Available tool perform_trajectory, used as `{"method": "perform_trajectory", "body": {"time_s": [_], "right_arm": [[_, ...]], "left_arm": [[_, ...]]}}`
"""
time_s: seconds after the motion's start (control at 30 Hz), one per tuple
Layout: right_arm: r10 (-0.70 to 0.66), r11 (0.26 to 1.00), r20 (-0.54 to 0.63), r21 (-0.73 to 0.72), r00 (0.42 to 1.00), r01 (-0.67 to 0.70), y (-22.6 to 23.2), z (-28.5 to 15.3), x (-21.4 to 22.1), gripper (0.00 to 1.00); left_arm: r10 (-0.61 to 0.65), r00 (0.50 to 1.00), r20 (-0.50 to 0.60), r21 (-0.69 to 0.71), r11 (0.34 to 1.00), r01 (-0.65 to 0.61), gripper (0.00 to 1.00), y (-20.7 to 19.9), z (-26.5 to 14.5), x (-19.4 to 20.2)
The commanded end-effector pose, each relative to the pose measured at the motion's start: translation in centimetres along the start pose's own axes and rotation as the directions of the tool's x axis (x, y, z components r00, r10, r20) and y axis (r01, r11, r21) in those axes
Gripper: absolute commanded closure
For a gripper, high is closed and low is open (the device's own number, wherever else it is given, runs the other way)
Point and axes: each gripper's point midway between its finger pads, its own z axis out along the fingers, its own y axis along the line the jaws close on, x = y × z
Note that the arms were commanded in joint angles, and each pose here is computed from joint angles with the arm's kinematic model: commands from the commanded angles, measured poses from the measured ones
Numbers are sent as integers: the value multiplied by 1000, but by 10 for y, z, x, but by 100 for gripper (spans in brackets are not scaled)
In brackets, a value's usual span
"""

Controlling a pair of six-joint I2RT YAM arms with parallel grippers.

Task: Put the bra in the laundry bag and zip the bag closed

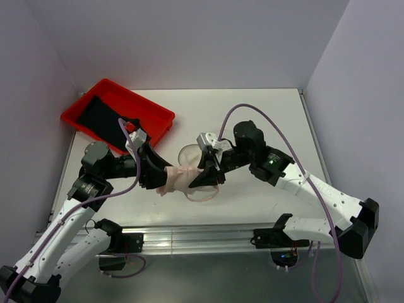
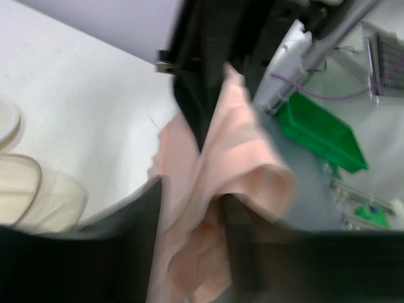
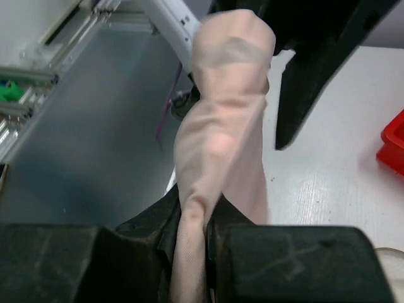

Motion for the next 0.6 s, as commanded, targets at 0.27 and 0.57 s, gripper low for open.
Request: {"method": "perform_trajectory", "body": {"time_s": [0.27, 0.57], "right_arm": [[37, 872, 206, 472, 978, -132, -72, -44, -30, 100], [-61, 611, 357, 752, 932, -248, -129, -104, -48, 100]], "left_arm": [[-20, 934, 356, -705, 651, 282, 25, 103, -67, -43], [-270, 836, 478, -697, 463, 548, 39, 180, -55, 50]]}}
